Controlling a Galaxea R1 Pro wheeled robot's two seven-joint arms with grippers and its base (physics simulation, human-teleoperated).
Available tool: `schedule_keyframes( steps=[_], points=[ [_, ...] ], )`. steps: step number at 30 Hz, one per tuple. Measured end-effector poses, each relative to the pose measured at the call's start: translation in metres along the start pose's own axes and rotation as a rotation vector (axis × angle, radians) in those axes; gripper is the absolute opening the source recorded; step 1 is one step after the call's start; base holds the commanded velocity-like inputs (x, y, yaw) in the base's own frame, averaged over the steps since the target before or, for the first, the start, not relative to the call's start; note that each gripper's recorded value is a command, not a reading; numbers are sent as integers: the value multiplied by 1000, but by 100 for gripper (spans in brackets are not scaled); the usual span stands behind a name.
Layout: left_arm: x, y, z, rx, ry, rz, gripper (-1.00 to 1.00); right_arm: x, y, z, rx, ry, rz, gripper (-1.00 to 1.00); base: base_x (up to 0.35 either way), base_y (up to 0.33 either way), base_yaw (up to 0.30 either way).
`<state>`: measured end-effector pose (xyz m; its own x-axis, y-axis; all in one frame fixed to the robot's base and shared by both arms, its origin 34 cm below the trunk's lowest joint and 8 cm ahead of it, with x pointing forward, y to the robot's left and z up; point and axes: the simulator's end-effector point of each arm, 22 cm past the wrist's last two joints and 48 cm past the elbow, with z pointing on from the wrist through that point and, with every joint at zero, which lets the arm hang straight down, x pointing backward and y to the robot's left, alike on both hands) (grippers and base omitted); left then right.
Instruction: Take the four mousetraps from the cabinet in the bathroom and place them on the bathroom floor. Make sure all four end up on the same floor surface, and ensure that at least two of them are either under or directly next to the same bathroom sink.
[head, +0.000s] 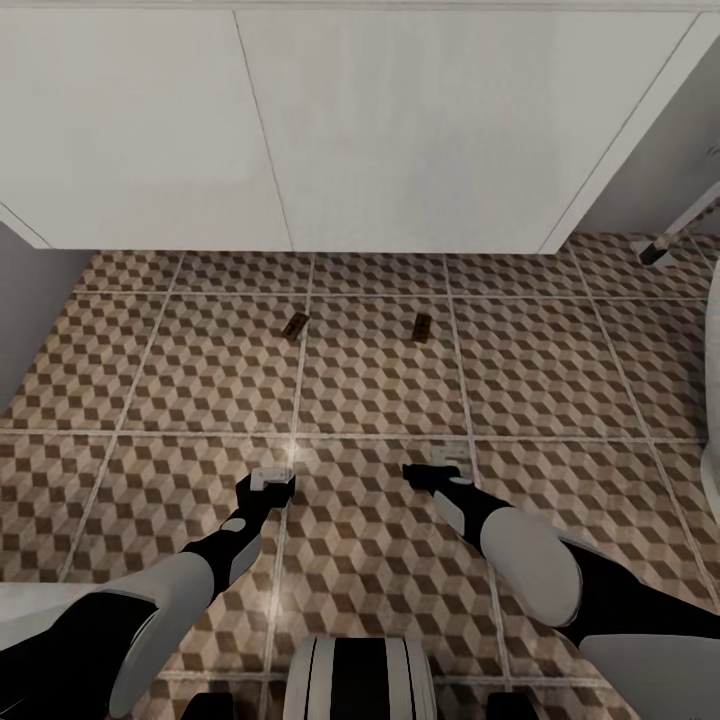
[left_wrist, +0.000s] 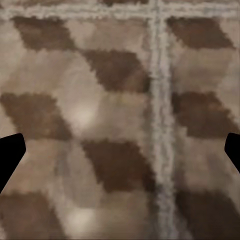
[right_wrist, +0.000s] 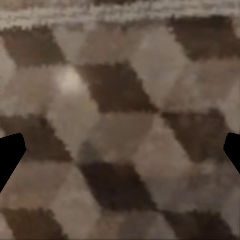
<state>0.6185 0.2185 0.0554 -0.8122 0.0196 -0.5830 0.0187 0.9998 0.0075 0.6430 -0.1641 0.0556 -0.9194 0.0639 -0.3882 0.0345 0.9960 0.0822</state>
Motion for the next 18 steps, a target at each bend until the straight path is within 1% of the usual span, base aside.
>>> schedule_keyframes(
  steps=[8,18],
  points=[
    [1,1,0,-2,3,0,100,-2,3,0,-3,-11,-2,100,-8,0,0],
    [2,-3,-1,-2,7,-2,100,-3,1,0,6,-13,-4,100,-1,0,0]
  ],
)
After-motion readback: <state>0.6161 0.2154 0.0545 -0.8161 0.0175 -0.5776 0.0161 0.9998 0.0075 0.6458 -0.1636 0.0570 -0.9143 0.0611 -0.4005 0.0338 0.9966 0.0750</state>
